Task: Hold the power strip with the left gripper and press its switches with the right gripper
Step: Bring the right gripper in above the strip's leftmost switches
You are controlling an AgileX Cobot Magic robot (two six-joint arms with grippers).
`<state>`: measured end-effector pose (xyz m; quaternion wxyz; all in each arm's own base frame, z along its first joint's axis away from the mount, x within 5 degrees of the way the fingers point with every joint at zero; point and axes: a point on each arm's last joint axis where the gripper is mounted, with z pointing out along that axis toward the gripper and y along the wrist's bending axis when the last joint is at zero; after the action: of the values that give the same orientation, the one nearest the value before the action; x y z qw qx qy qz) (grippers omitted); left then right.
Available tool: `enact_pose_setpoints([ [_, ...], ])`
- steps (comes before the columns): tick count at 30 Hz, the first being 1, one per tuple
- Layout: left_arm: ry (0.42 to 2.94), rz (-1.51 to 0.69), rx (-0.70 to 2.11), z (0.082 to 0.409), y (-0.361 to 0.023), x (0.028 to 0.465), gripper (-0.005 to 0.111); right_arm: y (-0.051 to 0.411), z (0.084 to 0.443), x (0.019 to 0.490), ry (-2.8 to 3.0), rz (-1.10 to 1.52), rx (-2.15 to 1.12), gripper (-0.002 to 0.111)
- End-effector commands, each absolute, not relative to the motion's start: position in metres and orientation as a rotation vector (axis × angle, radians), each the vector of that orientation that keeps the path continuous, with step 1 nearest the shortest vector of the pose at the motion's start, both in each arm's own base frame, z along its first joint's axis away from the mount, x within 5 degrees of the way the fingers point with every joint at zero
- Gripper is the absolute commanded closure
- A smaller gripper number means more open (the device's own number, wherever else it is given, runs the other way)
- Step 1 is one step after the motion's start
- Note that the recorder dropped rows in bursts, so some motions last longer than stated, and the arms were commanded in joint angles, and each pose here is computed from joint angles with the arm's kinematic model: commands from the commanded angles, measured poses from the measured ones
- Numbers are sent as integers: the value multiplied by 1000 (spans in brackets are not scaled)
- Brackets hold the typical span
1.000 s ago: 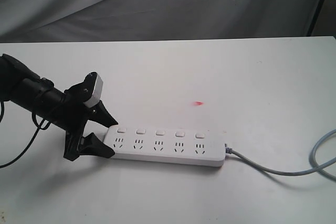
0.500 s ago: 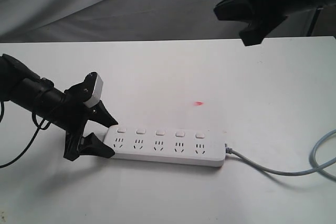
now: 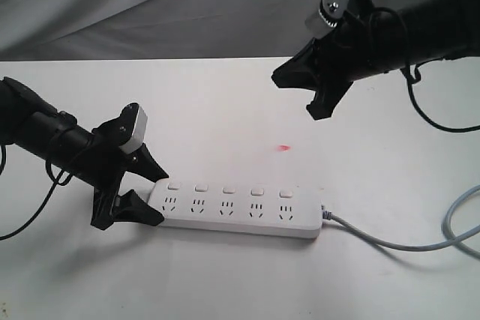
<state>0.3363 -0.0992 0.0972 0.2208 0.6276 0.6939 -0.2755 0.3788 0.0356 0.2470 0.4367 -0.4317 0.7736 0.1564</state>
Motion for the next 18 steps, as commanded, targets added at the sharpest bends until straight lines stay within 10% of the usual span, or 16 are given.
enact_pose_setpoints([
  [1, 1952, -714, 1768, 84, -98, 336, 51, 49, 228, 385, 1909, 423, -1143, 108],
  [18, 1952, -714, 1768, 84, -98, 336, 51, 127, 205, 388, 1895, 300, -1228, 108],
])
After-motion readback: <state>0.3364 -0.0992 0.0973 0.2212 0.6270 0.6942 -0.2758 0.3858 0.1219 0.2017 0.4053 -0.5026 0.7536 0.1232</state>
